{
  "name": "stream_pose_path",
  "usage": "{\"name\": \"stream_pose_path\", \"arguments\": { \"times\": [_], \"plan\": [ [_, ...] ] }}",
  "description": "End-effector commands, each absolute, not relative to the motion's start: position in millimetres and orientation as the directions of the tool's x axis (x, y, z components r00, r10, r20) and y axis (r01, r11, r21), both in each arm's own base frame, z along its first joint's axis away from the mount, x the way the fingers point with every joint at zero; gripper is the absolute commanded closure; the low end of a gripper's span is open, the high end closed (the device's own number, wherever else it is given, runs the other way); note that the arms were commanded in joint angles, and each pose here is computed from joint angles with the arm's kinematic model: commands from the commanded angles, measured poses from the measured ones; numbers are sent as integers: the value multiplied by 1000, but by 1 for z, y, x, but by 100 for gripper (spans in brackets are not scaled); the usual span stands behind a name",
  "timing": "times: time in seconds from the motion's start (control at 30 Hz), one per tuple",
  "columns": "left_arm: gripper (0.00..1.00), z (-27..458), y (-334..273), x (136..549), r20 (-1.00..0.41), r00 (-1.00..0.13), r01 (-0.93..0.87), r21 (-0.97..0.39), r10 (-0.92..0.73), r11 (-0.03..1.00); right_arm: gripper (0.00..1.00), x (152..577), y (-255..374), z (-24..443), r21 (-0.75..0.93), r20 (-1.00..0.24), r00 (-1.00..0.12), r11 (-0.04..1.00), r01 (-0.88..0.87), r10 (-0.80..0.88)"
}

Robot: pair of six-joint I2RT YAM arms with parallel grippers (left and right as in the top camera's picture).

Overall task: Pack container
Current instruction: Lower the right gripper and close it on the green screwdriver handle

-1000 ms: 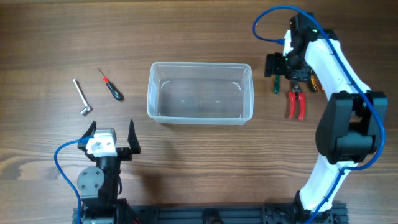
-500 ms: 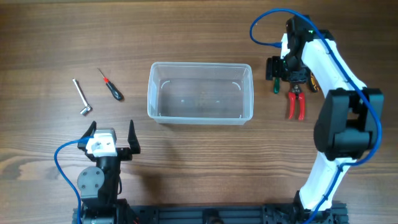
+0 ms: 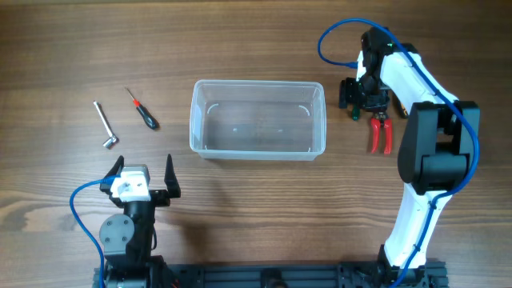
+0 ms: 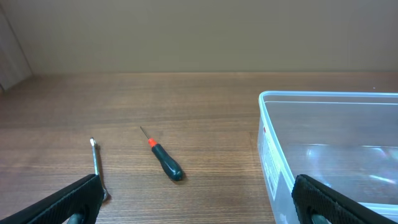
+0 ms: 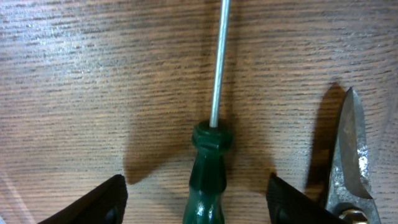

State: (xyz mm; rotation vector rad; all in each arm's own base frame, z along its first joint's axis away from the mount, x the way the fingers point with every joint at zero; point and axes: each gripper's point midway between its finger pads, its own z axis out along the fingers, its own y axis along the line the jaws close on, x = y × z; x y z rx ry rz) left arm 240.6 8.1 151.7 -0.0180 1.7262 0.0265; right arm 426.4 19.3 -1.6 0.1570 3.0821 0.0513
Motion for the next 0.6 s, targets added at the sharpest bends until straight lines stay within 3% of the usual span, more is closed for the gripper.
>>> {"name": "stream_pose_path", "arguments": {
  "times": [0.0, 0.2, 0.47, 0.57],
  "plan": [
    [0, 151, 4, 241, -988, -154, -3, 27, 27, 1000, 34, 428, 19, -10, 34, -43, -990, 991, 130, 131],
    [0, 151, 4, 241, -988, -154, -3, 27, 27, 1000, 38, 426, 19, -10, 32, -37, -991, 991, 131, 132],
    [0, 151, 4, 241, -988, -154, -3, 27, 27, 1000, 60, 426, 18, -11, 26, -38, -991, 992, 126, 127],
    [0, 151, 4, 241, -988, -154, -3, 27, 27, 1000, 62, 426, 15, -11, 11, -40, -992, 992, 123, 123]
  ]
}}
